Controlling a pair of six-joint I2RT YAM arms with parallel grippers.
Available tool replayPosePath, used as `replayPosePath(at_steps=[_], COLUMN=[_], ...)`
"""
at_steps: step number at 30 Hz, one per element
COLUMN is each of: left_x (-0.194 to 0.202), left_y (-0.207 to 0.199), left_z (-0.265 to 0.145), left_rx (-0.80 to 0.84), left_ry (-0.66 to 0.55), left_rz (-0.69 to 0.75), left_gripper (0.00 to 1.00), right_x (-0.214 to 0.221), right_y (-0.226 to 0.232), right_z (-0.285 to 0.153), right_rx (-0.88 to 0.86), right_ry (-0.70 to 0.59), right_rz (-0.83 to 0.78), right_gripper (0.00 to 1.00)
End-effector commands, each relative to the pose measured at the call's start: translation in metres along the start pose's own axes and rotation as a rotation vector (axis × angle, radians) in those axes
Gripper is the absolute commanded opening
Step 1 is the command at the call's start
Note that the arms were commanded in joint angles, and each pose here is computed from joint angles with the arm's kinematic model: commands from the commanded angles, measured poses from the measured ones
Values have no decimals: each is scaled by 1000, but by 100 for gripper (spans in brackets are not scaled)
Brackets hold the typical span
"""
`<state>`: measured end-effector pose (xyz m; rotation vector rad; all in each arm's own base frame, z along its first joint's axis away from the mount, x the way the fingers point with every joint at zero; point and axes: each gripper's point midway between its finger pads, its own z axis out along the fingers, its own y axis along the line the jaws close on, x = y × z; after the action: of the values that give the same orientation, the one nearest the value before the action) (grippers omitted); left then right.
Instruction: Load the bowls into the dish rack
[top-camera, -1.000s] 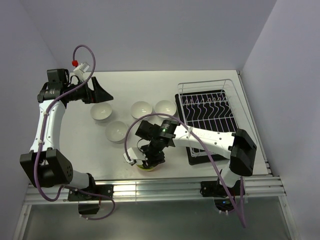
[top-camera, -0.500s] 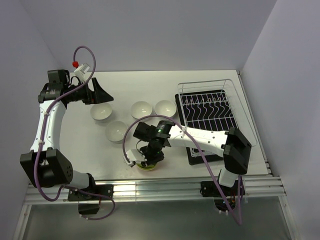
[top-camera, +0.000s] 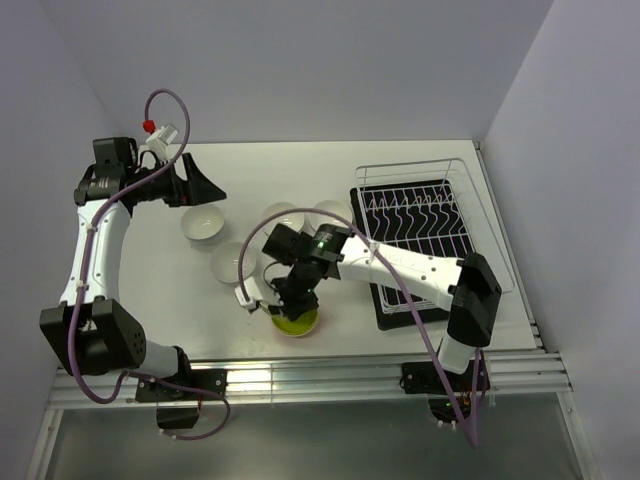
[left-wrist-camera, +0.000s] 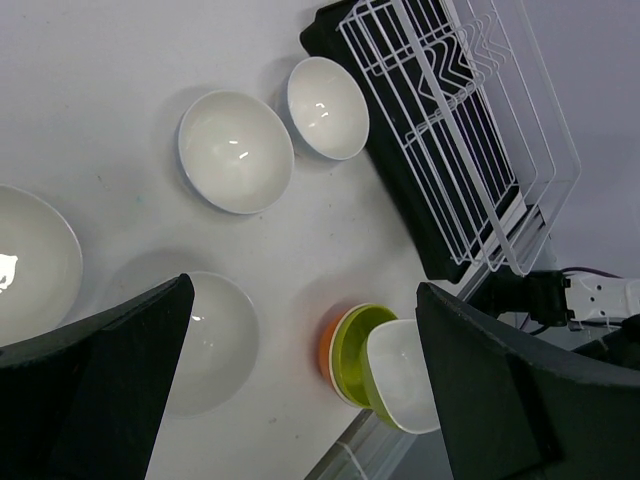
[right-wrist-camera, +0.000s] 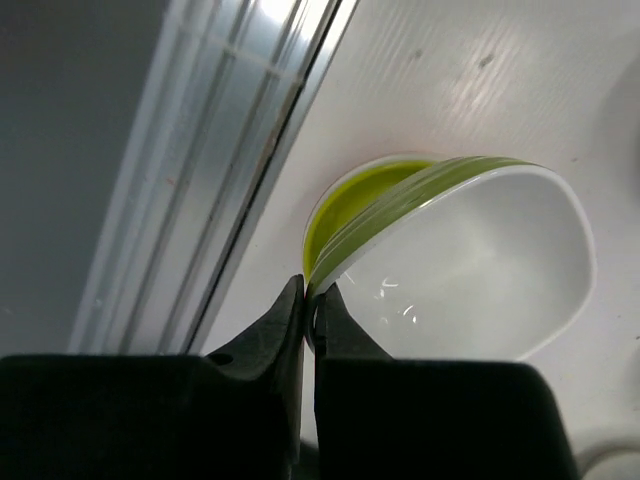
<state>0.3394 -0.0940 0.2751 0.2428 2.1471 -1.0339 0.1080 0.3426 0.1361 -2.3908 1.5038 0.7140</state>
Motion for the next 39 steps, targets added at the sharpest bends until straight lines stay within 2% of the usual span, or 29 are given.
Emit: replayPosePath(at_steps=[1, 2, 4, 5, 7, 8, 11, 13, 15, 16, 18, 19, 20, 21, 22, 23, 26, 28, 29, 33, 36, 38, 39], left_x=[-28, -33, -48, -53, -68, -73, -93, -97, -106, -110, -114, -121, -121, -121, -125, -119, -124, -116, -108, -91, -75, -53, -59], left_y=[-29, -32, -38, -40, -48, -48, -56, -65, -81, -85, -101, -102, -109, -124, -125, -143, -160, -187, -203, -244, -273, -276, -287], left_z=[-20, -22, -30, -32, -39, -41, -48, -46, -43, -39, -30, -25, -19, -8, -3, 9, 24, 42, 52, 90, 116, 143, 141], left_rx=[16, 7, -21, -29, -48, -56, -61, -31, 19, 22, 58, 44, 52, 80, 49, 80, 46, 84, 100, 180, 256, 294, 314], left_ry=[-92, -113, -180, -204, -280, -304, -403, -425, -461, -474, -489, -498, -493, -477, -487, -474, -517, -538, -543, -532, -488, -385, -390], left_rz=[97, 98, 150, 143, 171, 178, 235, 279, 364, 400, 473, 519, 548, 582, 637, 672, 809, 890, 903, 931, 907, 879, 873], left_gripper=[99, 100, 99, 99, 100, 99, 99, 99, 99, 99, 99, 99, 99, 99, 99, 99, 100, 100, 99, 99, 99, 99, 99], right_x=[-55, -56, -74, -69, -79, -70, -69, -59, -45, -44, -26, -22, -17, -2, 4, 12, 46, 70, 76, 98, 106, 108, 108], right_y=[-14, -23, -36, -48, -59, -78, -83, -84, -93, -88, -94, -93, -93, -96, -94, -95, -100, -101, -96, -93, -92, -91, -91], right_z=[-52, -73, -105, -133, -176, -199, -245, -273, -296, -304, -324, -331, -340, -351, -358, -365, -380, -388, -398, -413, -412, -412, -411], right_rx=[43, 65, 79, 123, 176, 231, 273, 288, 339, 293, 332, 288, 306, 335, 289, 319, 336, 339, 364, 338, 295, 257, 238], right_ry=[-261, -332, -493, -566, -737, -828, -988, -1074, -1151, -1193, -1265, -1308, -1345, -1383, -1435, -1484, -1607, -1720, -1770, -1950, -2012, -2045, -2053], right_rz=[54, 141, 181, 283, 287, 374, 452, 553, 572, 640, 658, 736, 715, 747, 828, 817, 950, 1053, 1025, 1101, 1144, 1172, 1187], right_gripper=[0, 0, 0, 0, 0, 0, 0, 0, 0, 0, 0, 0, 0, 0, 0, 0, 0, 0, 0, 0, 0, 0, 0])
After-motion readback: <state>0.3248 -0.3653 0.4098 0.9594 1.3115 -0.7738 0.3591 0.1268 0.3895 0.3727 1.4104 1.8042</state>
